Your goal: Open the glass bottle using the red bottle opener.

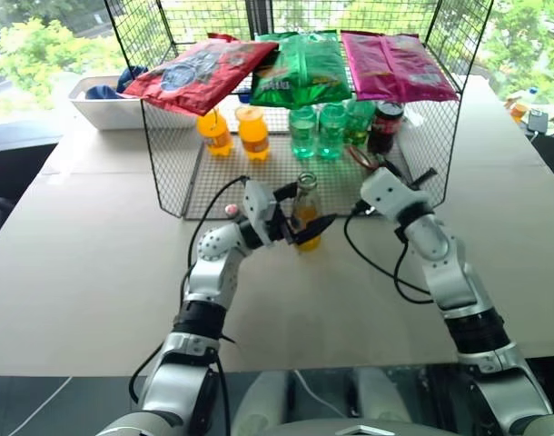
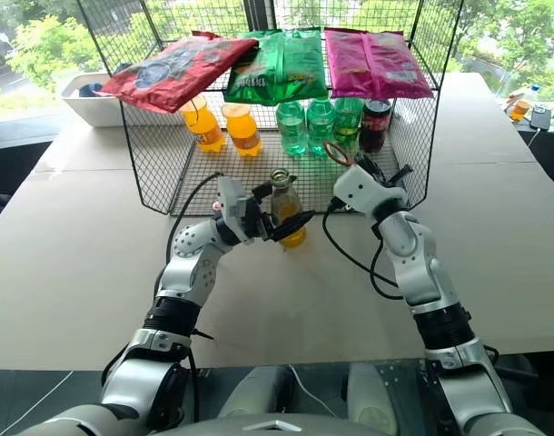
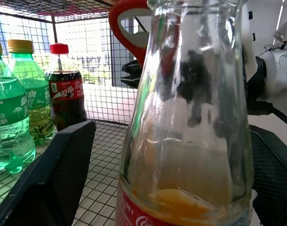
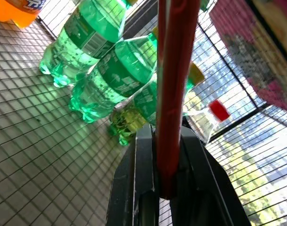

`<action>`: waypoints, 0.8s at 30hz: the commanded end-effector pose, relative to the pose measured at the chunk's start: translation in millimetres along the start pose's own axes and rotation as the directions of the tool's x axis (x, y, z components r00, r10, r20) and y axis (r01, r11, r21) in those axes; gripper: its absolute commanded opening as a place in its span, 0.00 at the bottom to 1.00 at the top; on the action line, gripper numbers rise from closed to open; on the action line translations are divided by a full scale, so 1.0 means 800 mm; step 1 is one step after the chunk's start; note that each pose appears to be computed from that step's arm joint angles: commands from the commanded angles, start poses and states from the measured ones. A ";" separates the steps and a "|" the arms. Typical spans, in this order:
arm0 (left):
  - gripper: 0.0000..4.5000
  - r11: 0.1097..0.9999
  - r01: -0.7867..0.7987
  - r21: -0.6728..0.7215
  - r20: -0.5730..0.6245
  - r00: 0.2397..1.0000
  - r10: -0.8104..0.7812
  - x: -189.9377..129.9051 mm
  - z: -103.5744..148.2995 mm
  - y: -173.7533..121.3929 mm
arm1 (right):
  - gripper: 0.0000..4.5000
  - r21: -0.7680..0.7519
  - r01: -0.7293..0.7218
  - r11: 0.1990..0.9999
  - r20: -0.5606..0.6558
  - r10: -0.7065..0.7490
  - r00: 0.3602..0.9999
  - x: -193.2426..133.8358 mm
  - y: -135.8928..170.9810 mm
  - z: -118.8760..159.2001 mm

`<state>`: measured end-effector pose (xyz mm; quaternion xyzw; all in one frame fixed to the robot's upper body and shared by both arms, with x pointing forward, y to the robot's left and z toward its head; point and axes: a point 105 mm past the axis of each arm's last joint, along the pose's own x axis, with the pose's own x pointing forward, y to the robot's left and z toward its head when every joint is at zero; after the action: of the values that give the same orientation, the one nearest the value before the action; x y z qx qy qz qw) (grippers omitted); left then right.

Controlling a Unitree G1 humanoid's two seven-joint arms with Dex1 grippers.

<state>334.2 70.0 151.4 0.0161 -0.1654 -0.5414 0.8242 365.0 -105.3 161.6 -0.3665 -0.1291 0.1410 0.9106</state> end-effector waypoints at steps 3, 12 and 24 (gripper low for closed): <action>1.00 0.995 0.079 0.063 -0.020 0.997 -0.078 -0.012 0.017 -0.011 | 0.35 0.278 -0.058 0.959 -0.076 0.082 0.994 -0.019 0.013 -0.008; 1.00 0.996 0.072 0.059 -0.072 0.995 -0.068 -0.043 0.020 -0.008 | 0.98 0.499 -0.069 0.864 -0.166 0.174 0.971 -0.043 0.029 -0.021; 1.00 0.997 -0.075 0.015 -0.238 0.968 0.077 -0.114 0.001 -0.001 | 0.98 0.517 -0.208 0.831 -0.074 0.286 0.956 -0.107 0.030 -0.032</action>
<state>301.0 141.3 123.1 0.0683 -0.0674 -0.5223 0.8474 301.2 -142.9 91.4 -0.1418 0.0849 0.2107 0.9635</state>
